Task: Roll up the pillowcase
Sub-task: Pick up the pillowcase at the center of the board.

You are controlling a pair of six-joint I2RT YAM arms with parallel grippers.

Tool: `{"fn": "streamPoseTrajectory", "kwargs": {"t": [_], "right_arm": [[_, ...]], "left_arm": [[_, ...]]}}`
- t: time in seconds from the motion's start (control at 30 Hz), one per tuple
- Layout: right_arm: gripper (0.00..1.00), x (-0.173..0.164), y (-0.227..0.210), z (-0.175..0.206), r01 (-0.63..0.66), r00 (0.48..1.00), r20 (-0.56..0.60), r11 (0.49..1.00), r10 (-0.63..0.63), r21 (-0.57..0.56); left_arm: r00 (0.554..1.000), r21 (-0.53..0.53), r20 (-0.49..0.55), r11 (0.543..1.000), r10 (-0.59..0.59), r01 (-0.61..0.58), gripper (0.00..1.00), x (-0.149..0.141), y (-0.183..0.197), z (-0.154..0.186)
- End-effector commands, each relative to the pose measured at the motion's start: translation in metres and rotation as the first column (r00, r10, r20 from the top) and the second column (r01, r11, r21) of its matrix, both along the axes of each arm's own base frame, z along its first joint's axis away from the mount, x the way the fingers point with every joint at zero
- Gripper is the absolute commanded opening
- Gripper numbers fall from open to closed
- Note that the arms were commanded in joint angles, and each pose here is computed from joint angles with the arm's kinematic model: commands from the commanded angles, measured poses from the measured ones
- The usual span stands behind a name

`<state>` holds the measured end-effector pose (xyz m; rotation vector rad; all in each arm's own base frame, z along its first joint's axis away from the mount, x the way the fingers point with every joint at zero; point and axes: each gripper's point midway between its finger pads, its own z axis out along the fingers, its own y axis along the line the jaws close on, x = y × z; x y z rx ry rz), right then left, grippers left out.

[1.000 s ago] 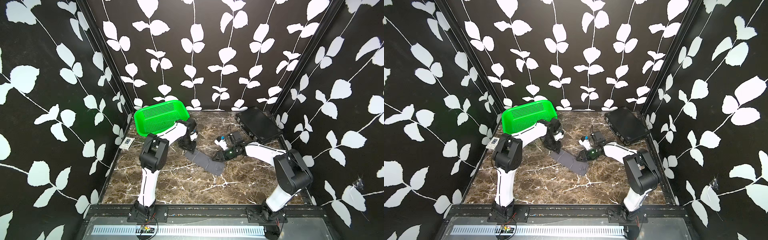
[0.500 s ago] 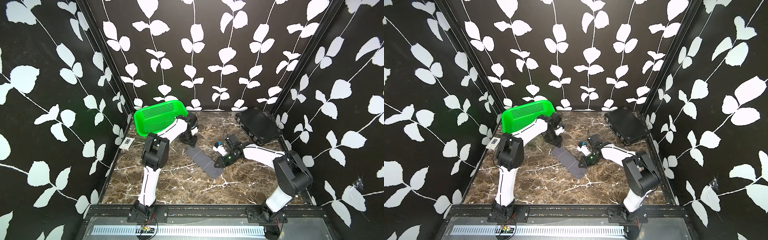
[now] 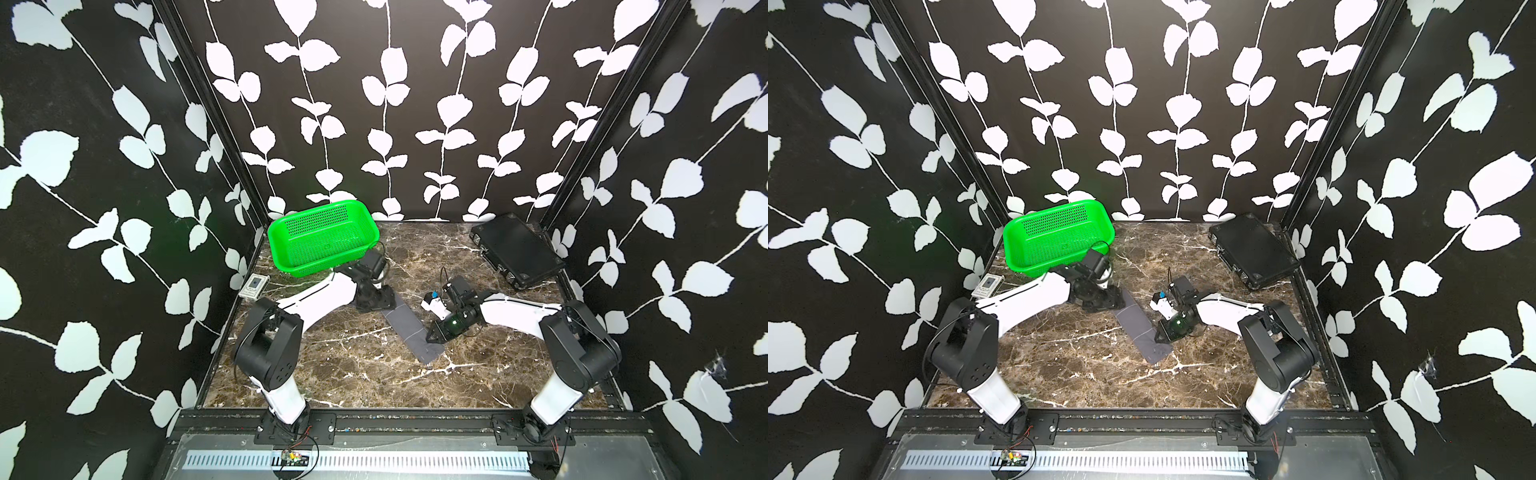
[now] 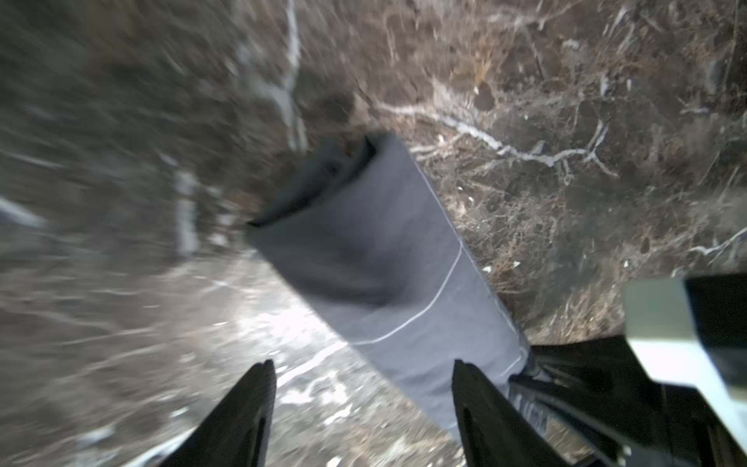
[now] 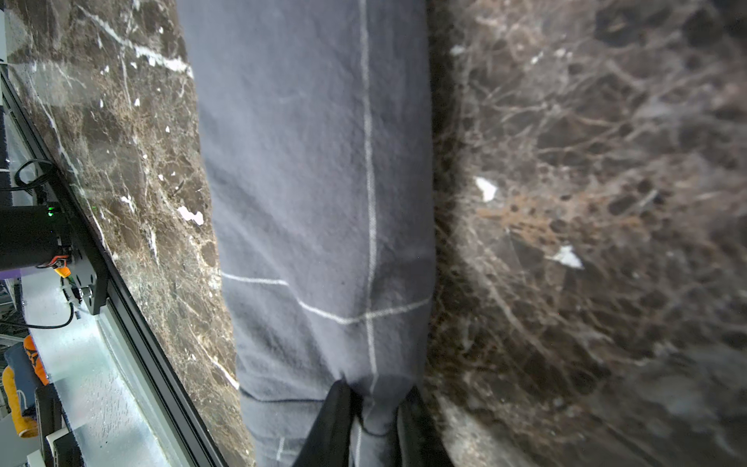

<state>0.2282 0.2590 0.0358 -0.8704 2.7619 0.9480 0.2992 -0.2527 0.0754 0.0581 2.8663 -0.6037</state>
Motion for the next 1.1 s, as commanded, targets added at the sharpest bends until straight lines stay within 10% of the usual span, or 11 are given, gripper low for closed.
{"fn": "streamPoseTrajectory", "kwargs": {"t": [0.0, 0.43, 0.6, 0.87, 1.07], "right_arm": [[0.21, -0.014, -0.008, -0.018, -0.001, 0.999, -0.04, 0.998, -0.002, -0.059], [0.2, -0.021, -0.015, -0.025, 0.015, 0.998, -0.059, 0.996, -0.02, -0.089], [0.2, -0.024, -0.016, -0.026, 0.003, 0.998, -0.069, 0.996, -0.009, -0.095], [0.27, -0.005, -0.002, 0.005, 0.001, 1.0, 0.009, 0.999, -0.001, -0.037], [0.45, 0.035, 0.0, 0.065, 0.049, 0.976, 0.211, 0.999, -0.051, 0.012]], "left_arm": [[0.992, -0.142, 0.005, 0.982, 0.127, -0.125, 0.7, 0.009, -0.024, -0.003], [0.95, -0.266, -0.097, 0.912, 0.296, -0.311, 0.64, -0.022, -0.032, -0.055], [0.941, -0.281, -0.108, 0.898, 0.321, -0.339, 0.5, -0.022, -0.03, -0.065], [0.926, -0.367, -0.085, 0.852, 0.368, -0.373, 0.0, 0.006, -0.023, -0.043], [0.909, -0.47, -0.003, 0.802, 0.418, -0.37, 0.0, 0.042, -0.011, 0.009]]}}
